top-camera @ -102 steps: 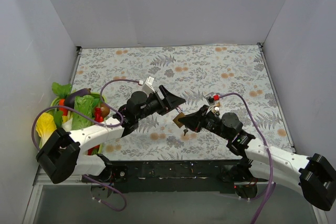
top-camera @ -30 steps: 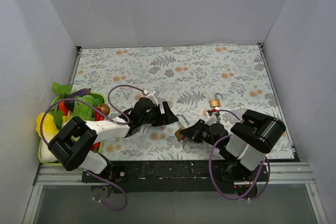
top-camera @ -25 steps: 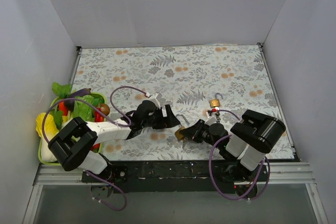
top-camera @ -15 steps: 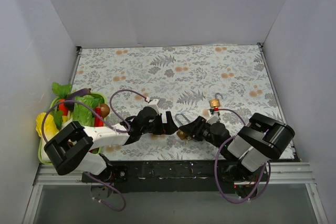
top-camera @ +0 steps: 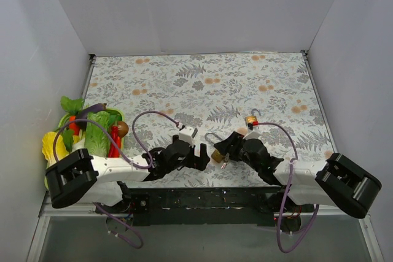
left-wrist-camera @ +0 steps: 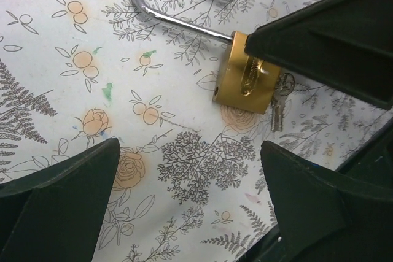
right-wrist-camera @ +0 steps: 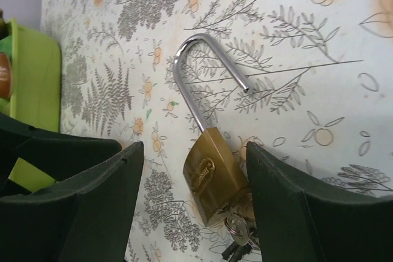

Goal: Unlock with the key

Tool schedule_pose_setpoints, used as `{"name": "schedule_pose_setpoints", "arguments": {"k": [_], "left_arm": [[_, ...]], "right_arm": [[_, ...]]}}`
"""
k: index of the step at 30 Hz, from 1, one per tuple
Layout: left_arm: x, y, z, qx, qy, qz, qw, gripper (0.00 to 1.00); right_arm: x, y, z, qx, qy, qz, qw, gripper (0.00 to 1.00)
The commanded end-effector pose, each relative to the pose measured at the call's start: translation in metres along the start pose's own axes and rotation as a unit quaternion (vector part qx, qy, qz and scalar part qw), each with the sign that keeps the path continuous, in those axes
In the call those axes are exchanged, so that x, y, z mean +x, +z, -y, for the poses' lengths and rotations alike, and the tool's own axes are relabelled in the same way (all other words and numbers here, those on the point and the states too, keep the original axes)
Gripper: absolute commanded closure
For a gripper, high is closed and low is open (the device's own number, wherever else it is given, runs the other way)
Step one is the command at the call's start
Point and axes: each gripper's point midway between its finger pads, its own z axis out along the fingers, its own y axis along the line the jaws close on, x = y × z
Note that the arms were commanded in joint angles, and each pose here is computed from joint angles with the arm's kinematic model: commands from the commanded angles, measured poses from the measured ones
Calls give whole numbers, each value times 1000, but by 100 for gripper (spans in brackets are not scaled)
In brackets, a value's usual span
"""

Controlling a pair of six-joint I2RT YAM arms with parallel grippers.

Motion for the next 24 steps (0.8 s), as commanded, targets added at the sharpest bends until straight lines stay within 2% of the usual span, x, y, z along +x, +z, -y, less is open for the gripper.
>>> {"name": "schedule_pose_setpoints", "arguments": {"k": [1,7,13,24], "left_arm": [[-1,10,-6,-37,38,14,999,2],[4,28,4,-54,52,9,997,2],[4,47,26,-32,65,6,997,2],[29,55,29,7,143,-44,989,2]], "right_arm": [[-15,-3,21,72,-44,28,996,26],[-29,-15,30,92,-51,61,993,23],[-44,-28,41,107,-48,95,989,21],[-71,-49,54,104,-14,155,982,22]]}}
